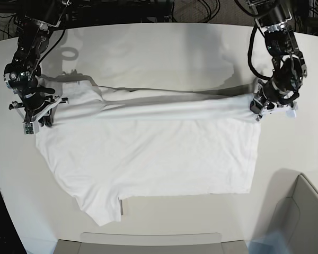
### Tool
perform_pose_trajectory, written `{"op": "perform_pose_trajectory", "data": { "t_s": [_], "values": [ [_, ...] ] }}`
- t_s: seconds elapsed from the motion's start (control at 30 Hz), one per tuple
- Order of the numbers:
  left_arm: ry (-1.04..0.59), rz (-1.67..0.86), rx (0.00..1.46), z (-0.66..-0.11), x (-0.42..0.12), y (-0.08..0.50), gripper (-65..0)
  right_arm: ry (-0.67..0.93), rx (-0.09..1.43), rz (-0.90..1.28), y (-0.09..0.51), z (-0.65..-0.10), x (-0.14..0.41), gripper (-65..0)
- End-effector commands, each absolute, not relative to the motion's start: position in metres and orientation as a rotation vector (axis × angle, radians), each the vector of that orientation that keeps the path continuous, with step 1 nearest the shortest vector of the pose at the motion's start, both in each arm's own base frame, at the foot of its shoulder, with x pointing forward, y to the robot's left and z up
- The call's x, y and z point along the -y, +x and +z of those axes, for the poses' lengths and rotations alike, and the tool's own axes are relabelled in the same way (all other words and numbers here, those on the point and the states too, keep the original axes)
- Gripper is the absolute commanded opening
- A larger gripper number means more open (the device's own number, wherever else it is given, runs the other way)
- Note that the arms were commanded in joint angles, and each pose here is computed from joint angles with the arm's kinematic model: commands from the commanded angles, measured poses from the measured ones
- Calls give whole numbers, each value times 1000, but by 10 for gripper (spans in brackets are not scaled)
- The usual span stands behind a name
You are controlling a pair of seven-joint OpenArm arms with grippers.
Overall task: Fold the T-shirt properly
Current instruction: 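Lift the grasped collar edge with both grippers and pull it toward the hem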
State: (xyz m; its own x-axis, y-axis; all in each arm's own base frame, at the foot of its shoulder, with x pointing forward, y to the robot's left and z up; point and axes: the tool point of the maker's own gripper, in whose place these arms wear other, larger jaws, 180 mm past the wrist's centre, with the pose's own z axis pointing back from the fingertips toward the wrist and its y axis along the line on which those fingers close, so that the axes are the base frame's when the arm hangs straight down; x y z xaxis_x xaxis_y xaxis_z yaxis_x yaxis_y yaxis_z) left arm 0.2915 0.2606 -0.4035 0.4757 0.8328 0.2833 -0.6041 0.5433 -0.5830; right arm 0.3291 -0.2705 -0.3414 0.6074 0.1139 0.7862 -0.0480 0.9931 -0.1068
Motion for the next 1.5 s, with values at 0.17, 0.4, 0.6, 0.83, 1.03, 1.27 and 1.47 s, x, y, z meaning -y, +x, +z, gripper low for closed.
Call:
{"op": "perform_pose_trajectory", "data": {
  "t_s": [0.17,0.4,0.6,0.83,1.03,1.27,1.47],
  "values": [
    [-394,889,683,-382,-273,316,-650,-125,985,82,352,-318,287,-650],
    [-421,898,682,-381,-271,334,-650,-78,960,86,368,-330,277,-650],
    [-435,915,688,-380,-273,347,-650,-48,953,85,384,-333,271,-650],
    [-422,948,693,-388,-280,353,-650,-50,989,84,404,-336,272,-650],
    [-399,946,719,-383,-285,364,-650,-44,1017,87,415,-346,271,-650],
    [-388,940,750,-373,-289,379,-650,-18,1046,54,426,-348,272,-650],
    [-402,914,770,-362,-283,392,-607,-2,1064,44,429,-351,270,-650]
  ]
}}
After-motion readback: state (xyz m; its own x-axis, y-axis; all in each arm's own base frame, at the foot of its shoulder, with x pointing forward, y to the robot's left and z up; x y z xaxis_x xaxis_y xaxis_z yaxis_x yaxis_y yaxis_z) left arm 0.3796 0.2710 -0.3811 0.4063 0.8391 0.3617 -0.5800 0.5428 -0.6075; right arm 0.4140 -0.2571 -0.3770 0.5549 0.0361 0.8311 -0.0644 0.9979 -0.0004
